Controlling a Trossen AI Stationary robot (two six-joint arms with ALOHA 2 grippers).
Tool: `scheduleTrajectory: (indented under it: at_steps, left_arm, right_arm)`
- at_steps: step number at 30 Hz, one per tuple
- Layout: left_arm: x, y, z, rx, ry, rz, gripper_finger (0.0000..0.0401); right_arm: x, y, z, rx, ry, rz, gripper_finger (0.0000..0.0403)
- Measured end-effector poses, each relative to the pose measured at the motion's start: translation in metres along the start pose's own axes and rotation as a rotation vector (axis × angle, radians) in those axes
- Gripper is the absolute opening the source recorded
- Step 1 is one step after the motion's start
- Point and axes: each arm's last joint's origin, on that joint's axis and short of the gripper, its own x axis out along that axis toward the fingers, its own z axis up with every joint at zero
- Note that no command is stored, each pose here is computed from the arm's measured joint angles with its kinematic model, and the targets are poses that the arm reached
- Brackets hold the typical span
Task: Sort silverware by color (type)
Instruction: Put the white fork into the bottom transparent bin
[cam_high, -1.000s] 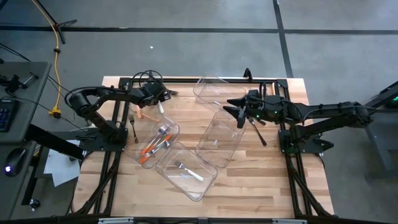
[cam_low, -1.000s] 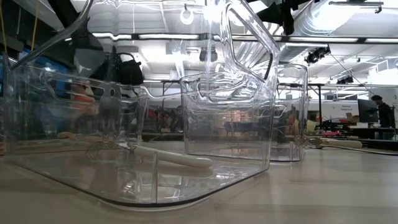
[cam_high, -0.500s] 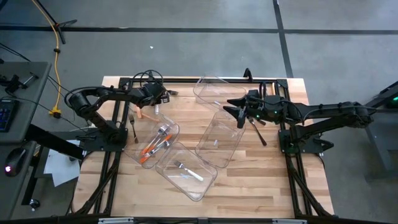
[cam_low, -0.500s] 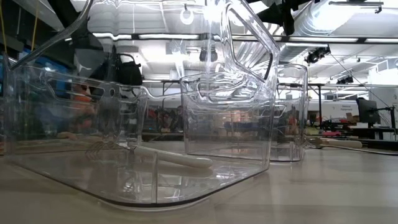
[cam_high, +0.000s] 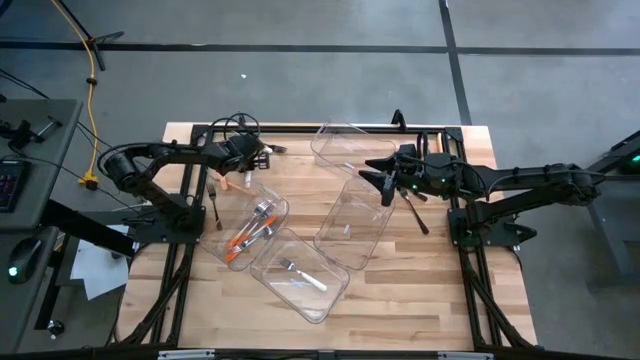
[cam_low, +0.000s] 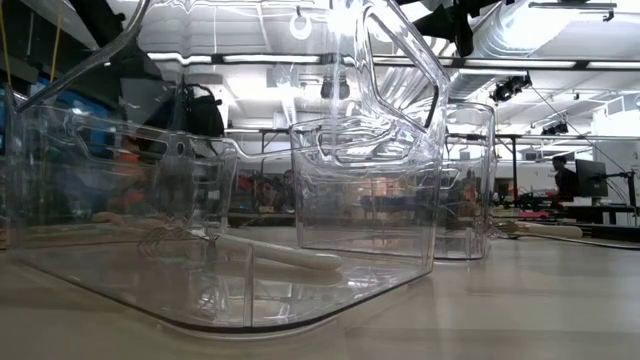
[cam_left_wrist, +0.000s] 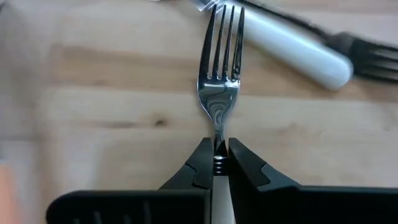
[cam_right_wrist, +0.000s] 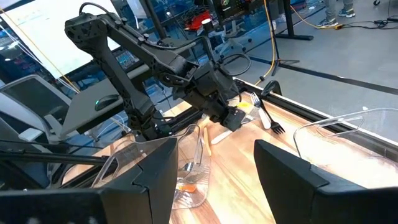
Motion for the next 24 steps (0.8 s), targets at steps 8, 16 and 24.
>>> scheduleTrajectory:
  at_steps: [8, 16, 24]
  left_arm:
    - [-0.026, 0.004, 0.010, 0.010, -0.105, -0.041, 0.0004]
    - [-0.036, 0.005, 0.019, 0.037, -0.107, -0.149, 0.0001]
    - [-0.035, -0.001, 0.018, 0.237, -0.036, -0.271, 0.0011]
  right_arm:
    - [0.000, 0.000, 0.000, -0.001, 0.000, -0.001, 0.0195]
    - [0.000, 0.000, 0.000, -0.002, 0.000, 0.000, 0.0195]
    - [0.000, 0.000, -0.001, -0.004, 0.006, -0.003, 0.0195]
